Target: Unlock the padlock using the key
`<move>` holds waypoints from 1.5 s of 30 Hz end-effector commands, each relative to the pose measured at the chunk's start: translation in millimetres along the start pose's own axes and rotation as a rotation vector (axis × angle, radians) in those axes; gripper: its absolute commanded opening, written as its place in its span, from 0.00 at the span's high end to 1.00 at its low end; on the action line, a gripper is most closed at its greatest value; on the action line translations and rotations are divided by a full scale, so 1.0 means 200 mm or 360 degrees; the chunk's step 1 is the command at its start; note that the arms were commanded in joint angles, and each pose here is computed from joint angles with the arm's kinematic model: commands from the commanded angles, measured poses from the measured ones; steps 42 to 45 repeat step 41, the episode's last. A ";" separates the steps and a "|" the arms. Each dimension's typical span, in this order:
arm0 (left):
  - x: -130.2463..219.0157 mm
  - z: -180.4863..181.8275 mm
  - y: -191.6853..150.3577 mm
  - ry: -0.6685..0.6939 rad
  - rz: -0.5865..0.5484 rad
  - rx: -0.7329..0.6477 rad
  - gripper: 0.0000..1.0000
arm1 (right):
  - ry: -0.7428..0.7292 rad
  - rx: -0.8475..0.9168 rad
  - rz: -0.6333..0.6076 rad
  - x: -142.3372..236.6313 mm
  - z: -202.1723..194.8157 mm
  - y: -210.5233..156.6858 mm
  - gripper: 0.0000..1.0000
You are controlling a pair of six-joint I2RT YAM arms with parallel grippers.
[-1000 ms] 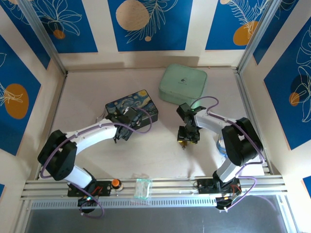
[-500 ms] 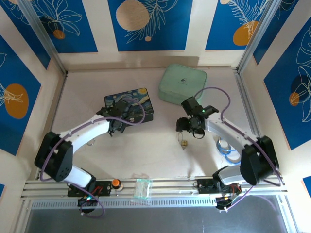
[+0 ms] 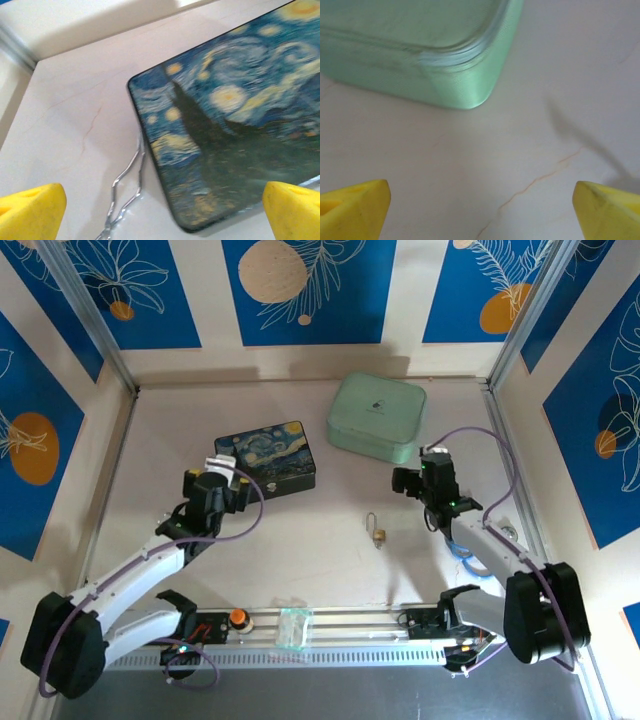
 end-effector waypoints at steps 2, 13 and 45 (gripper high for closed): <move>-0.03 0.09 0.10 0.0150 -0.0287 0.0074 0.01 | -0.0004 -0.0035 -0.0468 -0.03 -0.10 0.13 0.07; -0.35 0.26 -0.12 0.0210 -0.0305 0.0291 0.01 | 0.0050 0.0064 -0.0502 -0.29 -0.11 -0.01 0.08; -0.52 0.25 -0.20 -0.0069 -0.0222 0.0287 0.01 | 0.0192 0.0051 -0.0450 -0.31 -0.12 -0.01 0.01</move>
Point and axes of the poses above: each hand's point on the last joint's axis, 136 mm out from that joint toward the fingers, its own x axis back along the fingers, its own z axis along the line the jaws close on, y = z × x, the point moved 7 cm from there along x, back along the fingers, and after that the axes turned 9 degrees about x, right-handed, at the moved point
